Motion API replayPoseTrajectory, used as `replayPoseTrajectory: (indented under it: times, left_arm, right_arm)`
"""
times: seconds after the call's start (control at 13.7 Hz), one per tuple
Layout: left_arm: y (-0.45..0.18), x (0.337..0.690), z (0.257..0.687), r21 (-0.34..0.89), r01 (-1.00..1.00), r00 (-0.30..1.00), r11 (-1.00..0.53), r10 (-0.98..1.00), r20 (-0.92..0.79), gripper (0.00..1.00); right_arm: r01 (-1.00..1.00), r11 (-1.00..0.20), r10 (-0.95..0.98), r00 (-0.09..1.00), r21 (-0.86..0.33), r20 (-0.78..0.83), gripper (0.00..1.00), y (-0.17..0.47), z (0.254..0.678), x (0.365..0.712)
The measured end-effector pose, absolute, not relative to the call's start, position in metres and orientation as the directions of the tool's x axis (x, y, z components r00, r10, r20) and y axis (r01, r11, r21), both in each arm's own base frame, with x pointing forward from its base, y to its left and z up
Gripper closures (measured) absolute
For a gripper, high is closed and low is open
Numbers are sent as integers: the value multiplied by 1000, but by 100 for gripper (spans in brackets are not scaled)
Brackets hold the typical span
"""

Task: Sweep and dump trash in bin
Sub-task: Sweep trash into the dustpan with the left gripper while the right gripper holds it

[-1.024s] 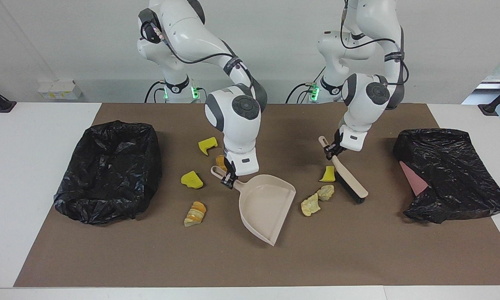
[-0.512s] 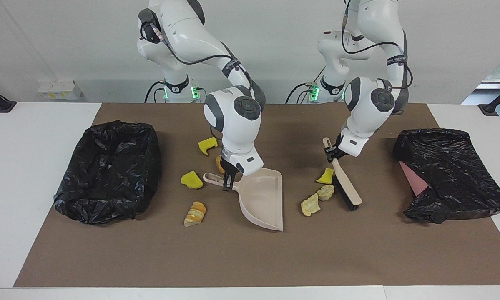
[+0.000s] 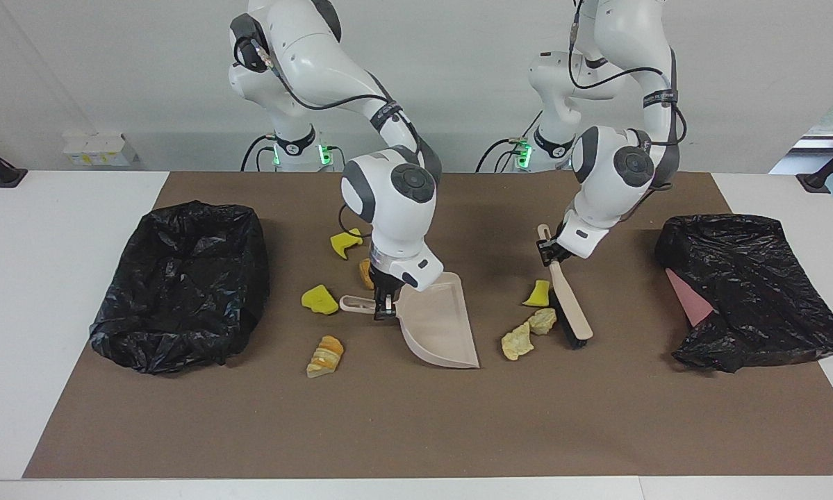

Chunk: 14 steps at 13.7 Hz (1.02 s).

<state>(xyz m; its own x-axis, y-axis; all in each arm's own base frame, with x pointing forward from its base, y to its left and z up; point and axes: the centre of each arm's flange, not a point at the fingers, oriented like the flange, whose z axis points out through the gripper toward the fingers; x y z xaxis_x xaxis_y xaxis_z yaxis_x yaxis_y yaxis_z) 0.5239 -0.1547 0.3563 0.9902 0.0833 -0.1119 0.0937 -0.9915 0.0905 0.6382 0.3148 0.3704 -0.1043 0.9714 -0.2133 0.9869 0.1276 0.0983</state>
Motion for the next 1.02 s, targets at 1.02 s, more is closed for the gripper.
replayPoseTrajectory:
  times: [1.02]
  left_arm:
    - [-300,485,379,253,-249,968,-935,-250,29,74]
  right_arm:
    - [985,135,972,-111,106,-207,69,314,368,634]
